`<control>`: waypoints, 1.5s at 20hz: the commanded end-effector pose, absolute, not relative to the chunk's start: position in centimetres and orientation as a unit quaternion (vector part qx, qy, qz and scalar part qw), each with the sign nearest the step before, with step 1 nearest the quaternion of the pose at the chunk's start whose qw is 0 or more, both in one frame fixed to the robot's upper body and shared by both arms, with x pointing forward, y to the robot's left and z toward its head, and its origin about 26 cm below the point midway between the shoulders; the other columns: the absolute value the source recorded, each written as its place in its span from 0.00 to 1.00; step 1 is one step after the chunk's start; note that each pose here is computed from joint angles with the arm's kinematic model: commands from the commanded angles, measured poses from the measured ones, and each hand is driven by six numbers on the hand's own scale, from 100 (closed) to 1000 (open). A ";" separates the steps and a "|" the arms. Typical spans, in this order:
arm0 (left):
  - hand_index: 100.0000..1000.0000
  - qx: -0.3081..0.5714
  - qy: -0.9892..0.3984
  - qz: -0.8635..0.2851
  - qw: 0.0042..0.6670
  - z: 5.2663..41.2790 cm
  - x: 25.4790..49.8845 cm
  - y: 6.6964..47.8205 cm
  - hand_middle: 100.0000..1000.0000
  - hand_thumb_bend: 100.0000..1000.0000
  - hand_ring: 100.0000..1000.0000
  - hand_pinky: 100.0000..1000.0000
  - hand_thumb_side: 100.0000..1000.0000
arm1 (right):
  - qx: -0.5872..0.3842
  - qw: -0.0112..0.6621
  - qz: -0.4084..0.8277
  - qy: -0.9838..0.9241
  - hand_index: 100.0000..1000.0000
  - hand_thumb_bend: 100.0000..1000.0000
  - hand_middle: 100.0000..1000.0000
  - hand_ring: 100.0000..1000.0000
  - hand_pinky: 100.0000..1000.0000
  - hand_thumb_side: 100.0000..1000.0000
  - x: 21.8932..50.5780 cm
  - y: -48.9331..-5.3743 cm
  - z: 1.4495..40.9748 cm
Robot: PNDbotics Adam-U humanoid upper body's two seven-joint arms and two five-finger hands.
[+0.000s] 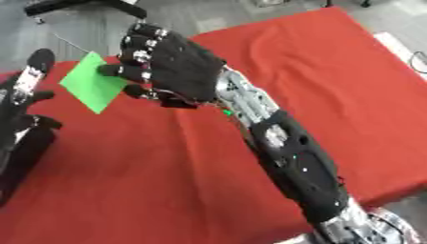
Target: Pick up the objects with one hand, pass them to the other hand, and then place them into the box on the other side of the table.
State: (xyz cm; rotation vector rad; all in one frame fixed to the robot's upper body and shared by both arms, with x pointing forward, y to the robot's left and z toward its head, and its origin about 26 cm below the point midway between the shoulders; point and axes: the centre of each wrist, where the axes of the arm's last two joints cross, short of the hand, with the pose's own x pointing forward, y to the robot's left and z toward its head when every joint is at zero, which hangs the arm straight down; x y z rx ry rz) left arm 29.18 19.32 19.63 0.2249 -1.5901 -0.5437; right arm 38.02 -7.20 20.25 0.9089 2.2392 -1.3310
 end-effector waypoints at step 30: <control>0.93 0.027 -0.722 -0.258 0.641 18.7 32.0 16.1 0.94 0.48 0.86 0.50 0.90 | 0.323 0.210 -0.459 0.800 0.31 0.16 0.25 0.55 0.63 0.00 37.8 -6.1 21.5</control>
